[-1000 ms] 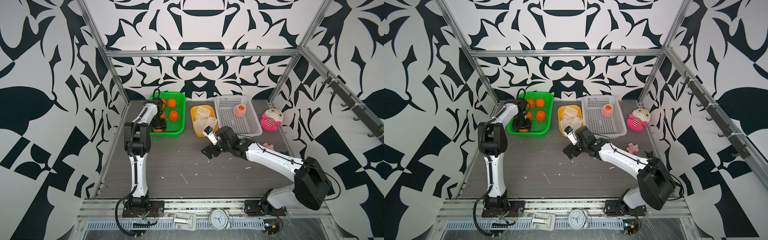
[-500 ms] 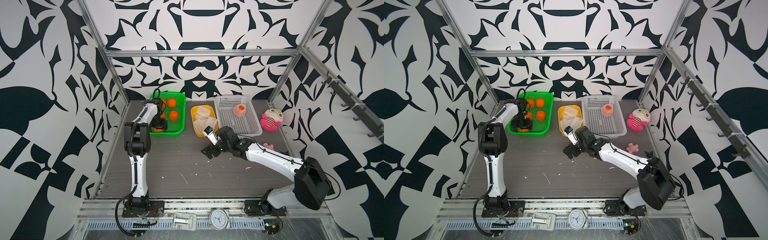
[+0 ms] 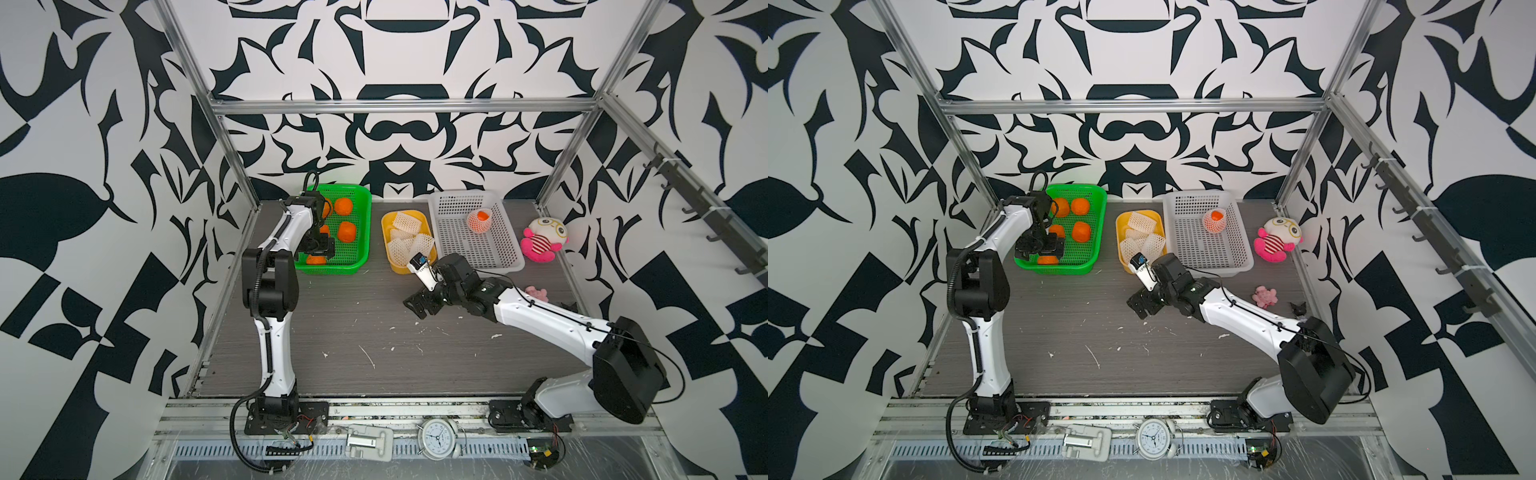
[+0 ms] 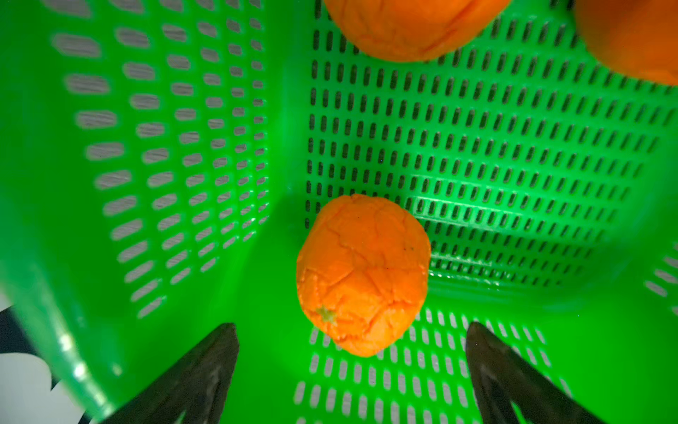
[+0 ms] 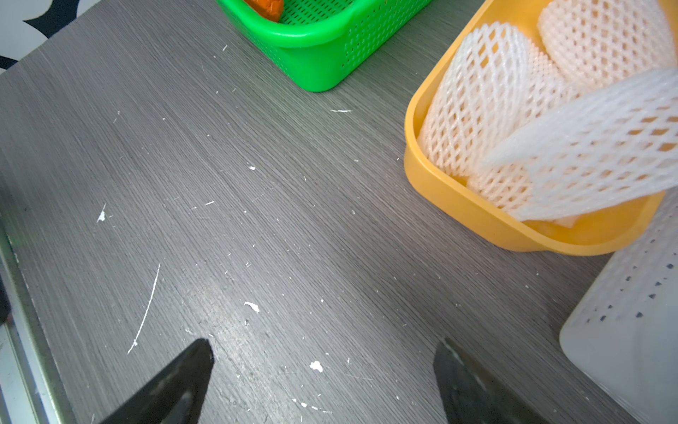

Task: Remove foam nets from oranges
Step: Place the orange in the basket, then pick up the orange from the basket.

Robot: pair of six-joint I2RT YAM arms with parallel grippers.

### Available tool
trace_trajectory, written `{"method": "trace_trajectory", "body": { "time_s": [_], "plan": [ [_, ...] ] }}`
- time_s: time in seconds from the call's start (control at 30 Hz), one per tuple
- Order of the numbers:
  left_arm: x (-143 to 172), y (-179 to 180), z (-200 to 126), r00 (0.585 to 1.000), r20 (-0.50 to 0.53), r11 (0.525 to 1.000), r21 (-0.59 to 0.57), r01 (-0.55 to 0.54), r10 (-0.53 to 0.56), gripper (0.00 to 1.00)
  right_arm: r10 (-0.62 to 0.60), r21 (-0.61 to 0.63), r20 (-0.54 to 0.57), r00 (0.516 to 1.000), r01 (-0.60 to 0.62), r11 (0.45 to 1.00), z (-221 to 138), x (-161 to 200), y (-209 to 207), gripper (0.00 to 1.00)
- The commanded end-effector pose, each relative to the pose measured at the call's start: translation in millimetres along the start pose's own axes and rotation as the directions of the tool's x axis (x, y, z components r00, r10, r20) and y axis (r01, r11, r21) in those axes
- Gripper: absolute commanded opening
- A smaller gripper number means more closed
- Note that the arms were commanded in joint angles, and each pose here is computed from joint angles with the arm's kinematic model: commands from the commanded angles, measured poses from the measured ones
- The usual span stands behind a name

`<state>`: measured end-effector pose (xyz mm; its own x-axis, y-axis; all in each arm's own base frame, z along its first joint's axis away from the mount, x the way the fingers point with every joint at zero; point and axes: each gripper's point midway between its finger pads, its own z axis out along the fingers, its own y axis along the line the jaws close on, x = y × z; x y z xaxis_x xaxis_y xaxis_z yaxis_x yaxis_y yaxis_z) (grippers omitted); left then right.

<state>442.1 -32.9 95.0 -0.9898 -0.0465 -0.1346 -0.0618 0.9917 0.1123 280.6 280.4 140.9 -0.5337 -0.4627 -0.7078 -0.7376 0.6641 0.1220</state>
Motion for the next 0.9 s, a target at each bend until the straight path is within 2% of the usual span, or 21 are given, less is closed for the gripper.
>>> {"method": "trace_trajectory", "body": {
  "time_s": [0.0, 0.07, 0.2, 0.37, 0.5, 0.67, 0.87],
  "plan": [
    [1, 5, -29, 0.998, 0.053, 0.999, -0.043, 0.021, -0.019, 0.99, -0.016, 0.02, 0.059, 0.998, 0.015, 1.0, -16, -16, -1, 0.97],
    [2, 9, -37, 0.997, 0.077, 0.994, -0.104, 0.024, -0.016, 0.99, -0.012, 0.029, 0.063, 0.998, 0.01, 1.0, -21, -15, -2, 0.97],
    [8, 2, -57, 0.992, 0.126, 0.992, -0.123, 0.017, -0.001, 0.99, -0.01, 0.057, 0.082, 0.997, 0.006, 0.998, -35, -18, -4, 0.97],
    [20, -15, -83, 0.981, 0.193, 0.996, -0.084, -0.005, 0.022, 0.99, 0.006, 0.129, 0.099, 0.995, -0.019, 0.991, -55, -24, -13, 0.98],
    [37, -35, -103, 0.97, 0.235, 0.997, -0.055, -0.054, 0.065, 0.99, 0.064, 0.192, 0.099, 0.993, -0.082, 0.978, -71, -28, -28, 0.98],
    [59, -63, -125, 0.955, 0.287, 0.994, 0.056, -0.089, 0.07, 0.99, 0.136, 0.249, 0.113, 0.984, -0.161, 0.955, -94, -36, -43, 0.96],
    [88, -99, -151, 0.941, 0.331, 0.965, 0.22, -0.143, 0.064, 1.0, 0.23, 0.326, 0.123, 0.965, -0.258, 0.909, -123, -42, -70, 0.96]
  ]
}}
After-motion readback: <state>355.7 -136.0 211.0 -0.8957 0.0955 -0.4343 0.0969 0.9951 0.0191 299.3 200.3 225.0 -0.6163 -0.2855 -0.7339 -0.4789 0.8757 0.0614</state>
